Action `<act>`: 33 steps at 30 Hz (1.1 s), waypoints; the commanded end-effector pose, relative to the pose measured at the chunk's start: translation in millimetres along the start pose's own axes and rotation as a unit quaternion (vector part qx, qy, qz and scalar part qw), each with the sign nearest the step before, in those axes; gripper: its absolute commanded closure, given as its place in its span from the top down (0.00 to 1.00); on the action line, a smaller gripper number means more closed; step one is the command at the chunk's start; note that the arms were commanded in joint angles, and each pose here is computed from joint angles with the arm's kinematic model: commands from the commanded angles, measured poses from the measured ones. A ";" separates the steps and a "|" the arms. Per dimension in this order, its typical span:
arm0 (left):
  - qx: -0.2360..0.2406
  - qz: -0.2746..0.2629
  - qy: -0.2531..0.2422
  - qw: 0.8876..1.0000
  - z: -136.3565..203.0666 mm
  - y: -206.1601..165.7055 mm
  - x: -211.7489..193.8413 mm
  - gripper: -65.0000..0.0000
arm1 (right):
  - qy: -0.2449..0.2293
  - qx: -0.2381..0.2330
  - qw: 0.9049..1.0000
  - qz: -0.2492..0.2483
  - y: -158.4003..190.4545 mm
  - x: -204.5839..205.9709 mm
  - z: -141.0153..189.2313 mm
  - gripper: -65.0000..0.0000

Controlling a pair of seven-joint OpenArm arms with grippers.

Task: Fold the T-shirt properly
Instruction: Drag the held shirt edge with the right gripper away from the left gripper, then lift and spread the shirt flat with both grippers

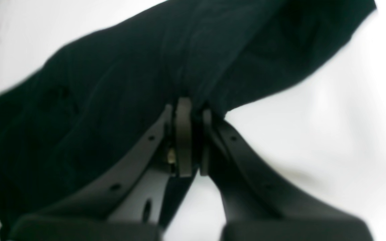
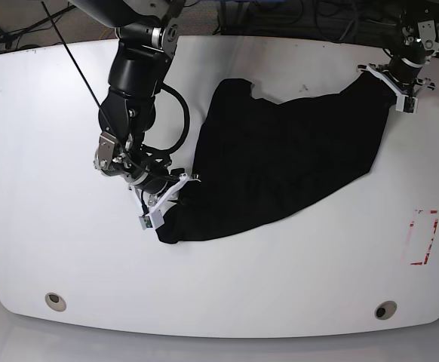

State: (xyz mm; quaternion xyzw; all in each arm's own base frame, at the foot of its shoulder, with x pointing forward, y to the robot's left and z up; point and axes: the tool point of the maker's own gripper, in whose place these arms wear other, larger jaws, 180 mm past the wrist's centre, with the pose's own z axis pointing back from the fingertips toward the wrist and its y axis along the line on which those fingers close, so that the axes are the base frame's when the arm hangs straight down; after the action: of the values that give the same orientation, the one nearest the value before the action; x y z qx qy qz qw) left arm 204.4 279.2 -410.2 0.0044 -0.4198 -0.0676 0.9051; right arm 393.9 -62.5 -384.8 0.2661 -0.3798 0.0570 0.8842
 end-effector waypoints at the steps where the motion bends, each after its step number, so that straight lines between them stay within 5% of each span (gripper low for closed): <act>1: 0.007 -0.007 -0.015 1.000 -0.5 7.1 12.3 0.00 | -0.040 -0.008 0.999 0.036 4.6 33.7 18.8 0.00; 15: 0.063 -0.064 -0.084 0.992 -24.0 34.6 90.0 0.00 | -0.070 -0.075 0.980 0.171 0.1 93.3 86.5 0.00; 25: 0.124 -0.105 -0.146 0.976 -27.4 66.7 170.4 0.00 | -0.111 -0.119 0.961 0.222 -18.1 158.3 117.6 0.00; 33: 0.181 -0.135 -0.190 0.955 1.9 87.6 263.8 0.00 | -0.123 -0.130 0.938 0.296 -5.1 228.1 129.1 0.00</act>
State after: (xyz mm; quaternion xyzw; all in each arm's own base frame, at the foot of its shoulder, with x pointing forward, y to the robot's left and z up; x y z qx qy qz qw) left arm 373.2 325.2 -248.0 0.1825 -0.5471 -0.1086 0.8097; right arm 462.5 -157.1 -186.4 0.0337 -0.5156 0.2276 0.8254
